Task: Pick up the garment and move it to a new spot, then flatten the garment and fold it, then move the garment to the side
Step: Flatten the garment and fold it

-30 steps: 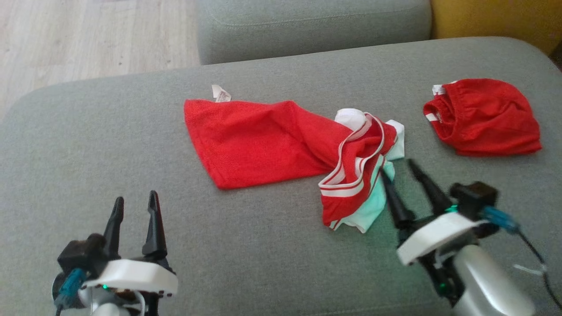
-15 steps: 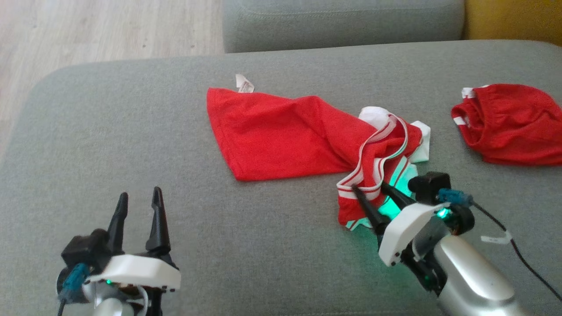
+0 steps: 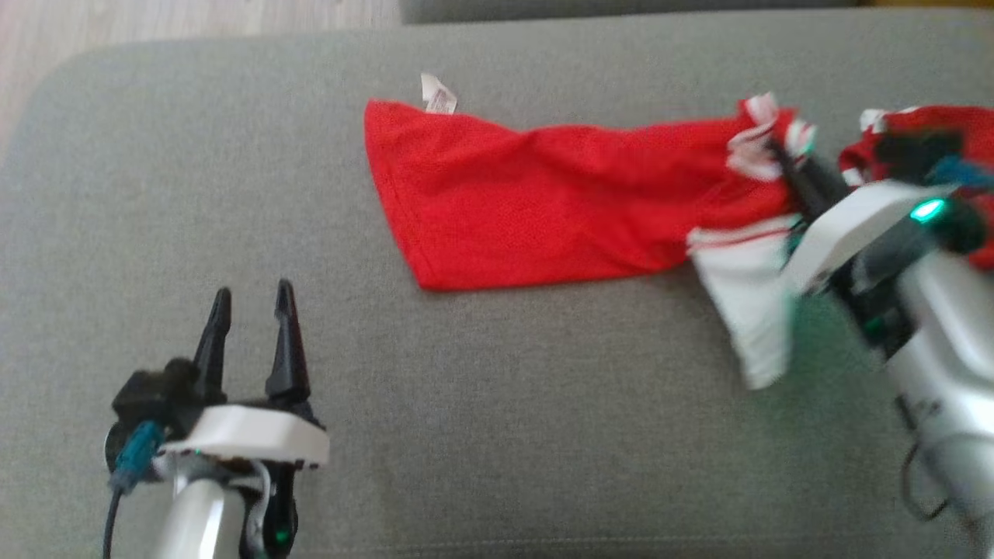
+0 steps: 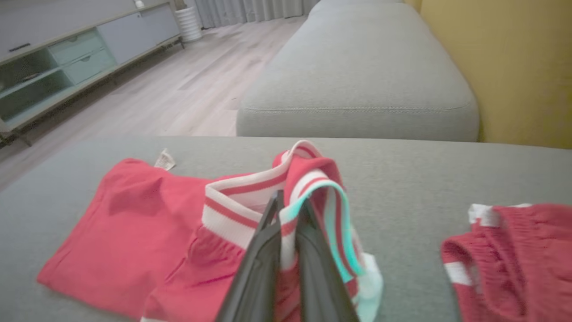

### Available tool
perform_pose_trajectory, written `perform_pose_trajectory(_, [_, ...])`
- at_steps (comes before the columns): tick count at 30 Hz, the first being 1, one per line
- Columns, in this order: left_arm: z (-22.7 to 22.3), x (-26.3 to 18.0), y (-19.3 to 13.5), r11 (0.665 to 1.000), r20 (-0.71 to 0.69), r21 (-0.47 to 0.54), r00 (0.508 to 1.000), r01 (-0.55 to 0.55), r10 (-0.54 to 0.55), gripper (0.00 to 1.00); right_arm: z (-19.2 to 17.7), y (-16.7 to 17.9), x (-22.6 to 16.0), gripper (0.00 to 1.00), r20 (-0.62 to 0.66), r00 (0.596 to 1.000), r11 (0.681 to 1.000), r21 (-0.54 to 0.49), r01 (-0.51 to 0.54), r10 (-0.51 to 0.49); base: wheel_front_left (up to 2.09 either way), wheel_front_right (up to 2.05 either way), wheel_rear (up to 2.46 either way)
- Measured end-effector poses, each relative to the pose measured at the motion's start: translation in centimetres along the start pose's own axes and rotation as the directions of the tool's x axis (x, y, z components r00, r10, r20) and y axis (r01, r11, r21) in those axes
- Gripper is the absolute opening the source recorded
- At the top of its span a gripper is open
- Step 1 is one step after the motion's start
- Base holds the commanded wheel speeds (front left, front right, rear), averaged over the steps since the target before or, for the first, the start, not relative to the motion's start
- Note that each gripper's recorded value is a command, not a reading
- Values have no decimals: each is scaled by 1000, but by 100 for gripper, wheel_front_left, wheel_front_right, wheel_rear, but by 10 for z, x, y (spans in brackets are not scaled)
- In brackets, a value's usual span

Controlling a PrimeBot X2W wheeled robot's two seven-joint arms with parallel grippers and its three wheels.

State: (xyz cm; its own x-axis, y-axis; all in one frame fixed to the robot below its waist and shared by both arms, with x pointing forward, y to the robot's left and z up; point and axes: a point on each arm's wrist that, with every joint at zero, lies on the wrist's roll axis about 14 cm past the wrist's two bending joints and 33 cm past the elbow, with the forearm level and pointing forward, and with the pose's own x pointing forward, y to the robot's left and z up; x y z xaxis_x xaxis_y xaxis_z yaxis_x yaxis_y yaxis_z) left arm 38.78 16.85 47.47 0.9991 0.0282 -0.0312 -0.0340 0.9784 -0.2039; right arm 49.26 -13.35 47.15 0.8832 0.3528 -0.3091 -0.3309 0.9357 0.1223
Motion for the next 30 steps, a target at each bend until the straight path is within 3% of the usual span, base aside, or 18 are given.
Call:
perform_pose_trajectory(9, [-17, 24, -3, 1000, -38, 1, 999, 4, -4, 100, -24, -83, 23, 0, -146, 976, 981, 87, 175, -161, 0, 0, 0])
perform_pose_trajectory(10, [-18, 25, -1, 1000, -40, 7, 999, 2, -1, 100, -29, -88, 24, 41, -165, 971, 976, 102, 191, -173, 0, 0, 0])
perform_pose_trajectory(11, [-18, 25, -1, 1000, -42, 6, 999, 1, -1, 100, -33, -91, 25, 100, -179, 967, 973, 111, 204, -182, 0, 0, 0])
perform_pose_trajectory(16, [-15, 24, -2, 1000, -36, 7, 999, 6, -6, 100, -21, -105, 16, 100, -122, 964, 961, 115, 252, -238, 0, 0, 0])
perform_pose_trajectory(21, [-2, 22, -5, 1000, 2, 8, 1000, 14, -14, 100, 12, -104, -1, 100, 39, 965, 964, 79, 256, -259, 0, 0, 0])
perform_pose_trajectory(26, [6, 14, -12, 999, 23, 1, 999, 35, -35, 100, 51, -72, -20, 100, 241, 952, 982, 53, 183, -190, 0, 0, 0])
perform_pose_trajectory(30, [5, 5, -21, 998, 19, -2, 998, 63, -63, 100, 38, -54, -45, 100, 273, 949, 987, 55, 151, -160, 0, 0, 0])
